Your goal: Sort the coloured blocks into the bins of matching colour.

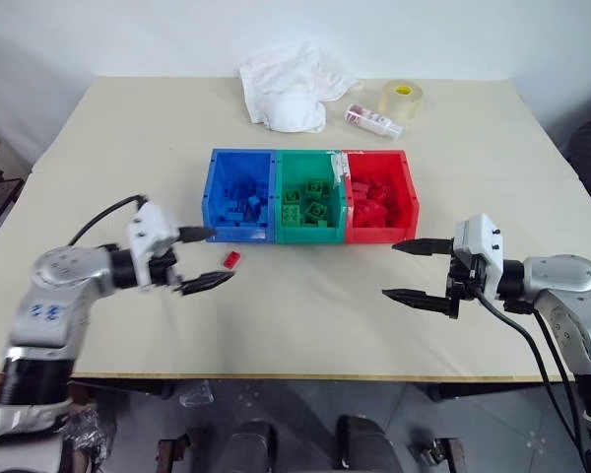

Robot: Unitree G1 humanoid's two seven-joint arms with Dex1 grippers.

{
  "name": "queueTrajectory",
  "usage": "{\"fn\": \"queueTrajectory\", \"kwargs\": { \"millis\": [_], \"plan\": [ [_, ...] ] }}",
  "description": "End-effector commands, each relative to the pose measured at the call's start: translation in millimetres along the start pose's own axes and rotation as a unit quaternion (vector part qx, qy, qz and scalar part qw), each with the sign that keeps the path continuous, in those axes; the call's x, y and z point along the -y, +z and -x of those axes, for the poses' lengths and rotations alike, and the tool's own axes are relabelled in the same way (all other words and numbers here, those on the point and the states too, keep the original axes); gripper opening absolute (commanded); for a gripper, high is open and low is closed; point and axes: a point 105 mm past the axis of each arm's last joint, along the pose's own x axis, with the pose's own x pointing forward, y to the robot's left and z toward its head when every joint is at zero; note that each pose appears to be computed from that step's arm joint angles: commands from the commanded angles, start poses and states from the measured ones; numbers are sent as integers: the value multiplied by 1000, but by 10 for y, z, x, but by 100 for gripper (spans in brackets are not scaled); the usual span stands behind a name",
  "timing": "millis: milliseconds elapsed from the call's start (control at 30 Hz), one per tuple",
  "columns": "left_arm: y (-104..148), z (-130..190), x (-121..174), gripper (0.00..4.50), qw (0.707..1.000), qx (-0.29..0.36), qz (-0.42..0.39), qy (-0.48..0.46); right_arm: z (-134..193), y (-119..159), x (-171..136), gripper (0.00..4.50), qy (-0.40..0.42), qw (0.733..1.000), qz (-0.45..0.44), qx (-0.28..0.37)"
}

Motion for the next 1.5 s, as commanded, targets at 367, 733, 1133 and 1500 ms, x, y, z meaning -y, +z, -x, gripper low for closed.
{"fn": "queueTrajectory", "kwargs": {
  "millis": [367,733,1133,1500],
  "plan": [
    [-214,-82,7,447,998,12,-1,59,-105,113,37,450,19,999,27,19],
    [-433,-793,-182,447,994,-1,-5,107,-89,109,24,450,4,1000,24,19],
    [-424,-1046,-159,331,991,-6,51,124,-74,110,19,450,-12,1000,22,18],
    [-325,-1104,-67,46,993,11,79,85,-51,130,34,450,-22,999,25,19]
  ]
}}
